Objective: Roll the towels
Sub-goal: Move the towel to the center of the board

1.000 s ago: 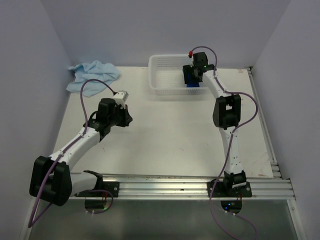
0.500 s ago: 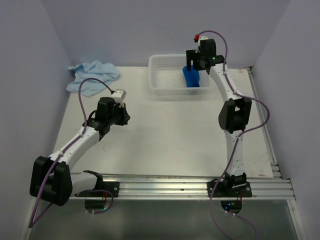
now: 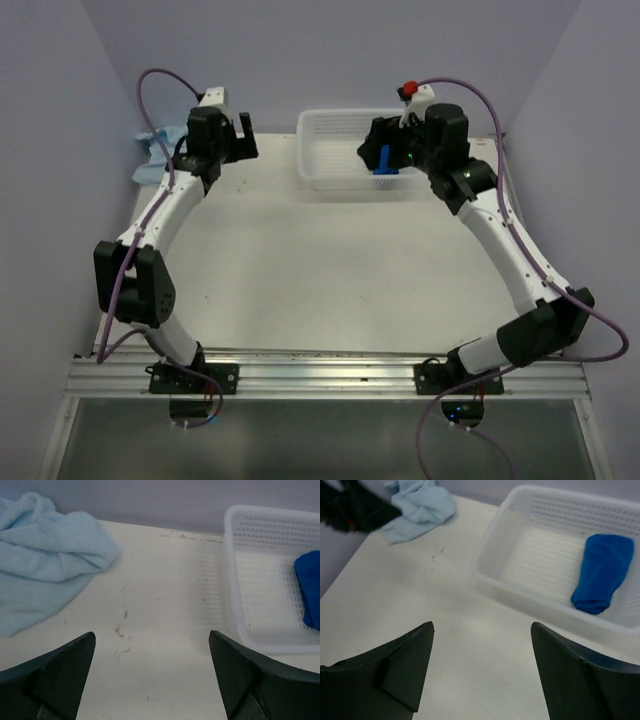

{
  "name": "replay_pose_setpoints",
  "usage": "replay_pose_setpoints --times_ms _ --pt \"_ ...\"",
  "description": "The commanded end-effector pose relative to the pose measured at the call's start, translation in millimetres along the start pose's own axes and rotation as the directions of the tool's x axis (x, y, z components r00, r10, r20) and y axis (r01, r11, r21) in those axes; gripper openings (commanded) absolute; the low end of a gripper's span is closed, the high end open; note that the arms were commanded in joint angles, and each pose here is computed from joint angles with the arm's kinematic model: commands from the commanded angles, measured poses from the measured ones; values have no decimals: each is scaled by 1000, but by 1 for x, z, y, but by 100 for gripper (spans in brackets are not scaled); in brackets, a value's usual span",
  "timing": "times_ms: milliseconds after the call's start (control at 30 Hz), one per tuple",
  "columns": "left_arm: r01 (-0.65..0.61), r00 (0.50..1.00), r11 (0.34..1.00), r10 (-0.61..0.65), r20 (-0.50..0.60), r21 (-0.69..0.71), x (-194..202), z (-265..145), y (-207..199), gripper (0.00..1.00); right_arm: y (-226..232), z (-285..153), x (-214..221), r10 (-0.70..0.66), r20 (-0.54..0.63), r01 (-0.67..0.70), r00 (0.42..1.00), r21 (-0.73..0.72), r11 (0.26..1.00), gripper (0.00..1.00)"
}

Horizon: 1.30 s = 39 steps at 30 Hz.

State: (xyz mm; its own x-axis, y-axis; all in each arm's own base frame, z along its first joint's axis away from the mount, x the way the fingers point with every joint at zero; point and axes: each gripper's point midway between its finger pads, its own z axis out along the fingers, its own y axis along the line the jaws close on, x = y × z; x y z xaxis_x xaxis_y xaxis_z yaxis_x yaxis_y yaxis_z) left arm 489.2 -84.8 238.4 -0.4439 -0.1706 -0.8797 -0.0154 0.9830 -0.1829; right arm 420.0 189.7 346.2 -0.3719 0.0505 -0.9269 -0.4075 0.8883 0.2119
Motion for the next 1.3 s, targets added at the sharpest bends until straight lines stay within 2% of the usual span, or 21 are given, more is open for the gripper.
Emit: replay_pose_setpoints --times_ms 0,100,133,267,433,667,733,867,933,967,1033,1067,1133,1200,1233,1267 --pt "27 996 986 -40 -79 -167 -1 41 63 100 48 -11 50 27 -71 -36 997 -136 990 82" --pt "84 990 965 -109 -88 -249 2 64 106 98 73 -36 66 52 -66 -64 996 -204 977 81" --pt "107 986 954 -138 -95 -280 8 69 126 98 74 -38 92 75 -114 -98 991 -210 973 81" --pt "139 972 910 -200 -121 -391 31 81 175 96 85 -53 118 98 -145 -135 985 -271 953 81" --pt "87 970 867 -186 -156 -491 53 106 216 95 83 -58 143 87 -198 -141 976 -279 950 81" --pt "86 943 843 -240 -229 -531 94 131 256 92 86 -51 157 114 -227 -177 967 -281 943 81" --pt "81 933 836 -256 -254 -543 109 138 264 85 87 -48 163 118 -243 -186 963 -281 942 80" --pt "118 928 843 -282 -244 -525 119 139 267 63 86 -45 164 116 -240 -182 964 -274 944 80" --pt "126 923 853 -288 -256 -506 128 137 263 55 85 -43 166 117 -246 -183 962 -270 945 79" --pt "133 922 860 -289 -257 -493 130 139 260 40 85 -42 166 117 -249 -184 962 -269 945 79" --pt "148 909 876 -303 -287 -459 141 137 252 21 85 -41 164 111 -248 -177 962 -264 948 79" --pt "160 904 883 -311 -294 -442 144 136 246 4 83 -41 166 108 -257 -175 960 -256 951 78" --pt "211 885 897 -344 -313 -389 150 122 227 0 83 -42 161 97 -249 -160 964 -250 955 78" --pt "264 892 907 -359 -275 -328 144 111 201 0 78 -46 153 87 -238 -142 967 -227 963 78" --pt "281 890 916 -361 -279 -288 147 87 182 0 78 -48 152 83 -236 -137 968 -222 965 78" --pt "281 905 928 -341 -254 -244 139 80 162 0 76 -50 149 81 -231 -131 970 -210 969 78"
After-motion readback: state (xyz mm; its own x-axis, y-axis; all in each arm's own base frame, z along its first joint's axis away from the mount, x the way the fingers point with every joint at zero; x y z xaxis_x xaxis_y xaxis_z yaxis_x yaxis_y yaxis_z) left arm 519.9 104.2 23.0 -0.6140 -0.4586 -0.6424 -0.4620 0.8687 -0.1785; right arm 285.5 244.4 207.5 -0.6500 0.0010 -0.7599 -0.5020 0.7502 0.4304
